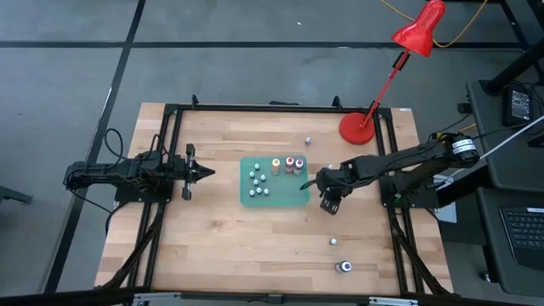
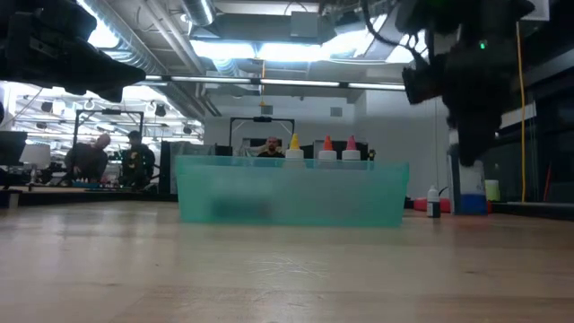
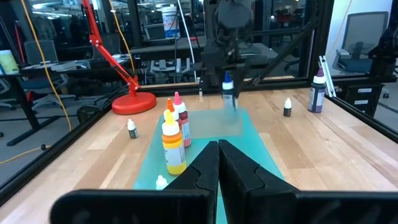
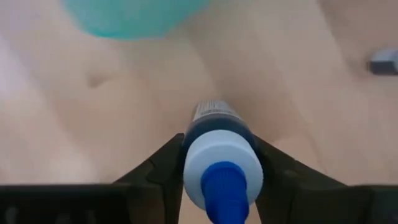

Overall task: Pick & Place food coloring
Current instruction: Put the big blue food coloring bottle into the green bin

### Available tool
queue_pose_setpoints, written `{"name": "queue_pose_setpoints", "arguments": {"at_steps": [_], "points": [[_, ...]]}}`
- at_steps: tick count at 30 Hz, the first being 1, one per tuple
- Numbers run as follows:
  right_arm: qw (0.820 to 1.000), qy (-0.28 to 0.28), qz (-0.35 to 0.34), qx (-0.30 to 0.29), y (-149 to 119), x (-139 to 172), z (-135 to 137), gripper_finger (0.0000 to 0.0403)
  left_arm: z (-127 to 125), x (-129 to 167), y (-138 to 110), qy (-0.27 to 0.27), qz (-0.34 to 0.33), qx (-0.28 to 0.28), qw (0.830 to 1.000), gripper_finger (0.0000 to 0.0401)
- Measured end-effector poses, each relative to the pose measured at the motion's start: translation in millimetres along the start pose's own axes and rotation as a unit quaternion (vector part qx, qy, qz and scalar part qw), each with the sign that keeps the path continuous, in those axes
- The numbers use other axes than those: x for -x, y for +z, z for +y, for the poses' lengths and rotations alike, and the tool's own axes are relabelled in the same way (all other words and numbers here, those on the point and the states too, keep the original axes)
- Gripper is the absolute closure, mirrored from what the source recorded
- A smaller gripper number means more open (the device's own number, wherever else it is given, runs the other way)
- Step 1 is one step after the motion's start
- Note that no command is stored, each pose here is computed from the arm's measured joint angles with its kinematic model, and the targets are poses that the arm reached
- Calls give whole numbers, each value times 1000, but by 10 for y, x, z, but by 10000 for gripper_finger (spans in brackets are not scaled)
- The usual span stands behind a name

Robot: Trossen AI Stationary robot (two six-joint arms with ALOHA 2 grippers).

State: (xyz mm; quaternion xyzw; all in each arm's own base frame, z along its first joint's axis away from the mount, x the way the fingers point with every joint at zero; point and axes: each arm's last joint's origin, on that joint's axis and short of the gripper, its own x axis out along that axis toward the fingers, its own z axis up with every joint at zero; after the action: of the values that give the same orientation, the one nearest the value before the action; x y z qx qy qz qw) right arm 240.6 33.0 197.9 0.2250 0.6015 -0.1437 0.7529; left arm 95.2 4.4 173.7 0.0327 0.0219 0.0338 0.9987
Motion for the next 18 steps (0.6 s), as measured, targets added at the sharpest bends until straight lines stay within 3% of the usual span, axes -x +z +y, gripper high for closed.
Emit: {"name": "queue_pose_setpoints", "arguments": {"at_steps": [6,10,18], "points": [[998,32,-4,53,117,377,214,256,0,0,0,0,0,0,1000,397],[996,17,-13,91,167,790,334,256,0,0,0,0,0,0,1000,397],[990,21,-83,107,227,1658,472,251,0,0,0,0,0,0,1000,397]]}}
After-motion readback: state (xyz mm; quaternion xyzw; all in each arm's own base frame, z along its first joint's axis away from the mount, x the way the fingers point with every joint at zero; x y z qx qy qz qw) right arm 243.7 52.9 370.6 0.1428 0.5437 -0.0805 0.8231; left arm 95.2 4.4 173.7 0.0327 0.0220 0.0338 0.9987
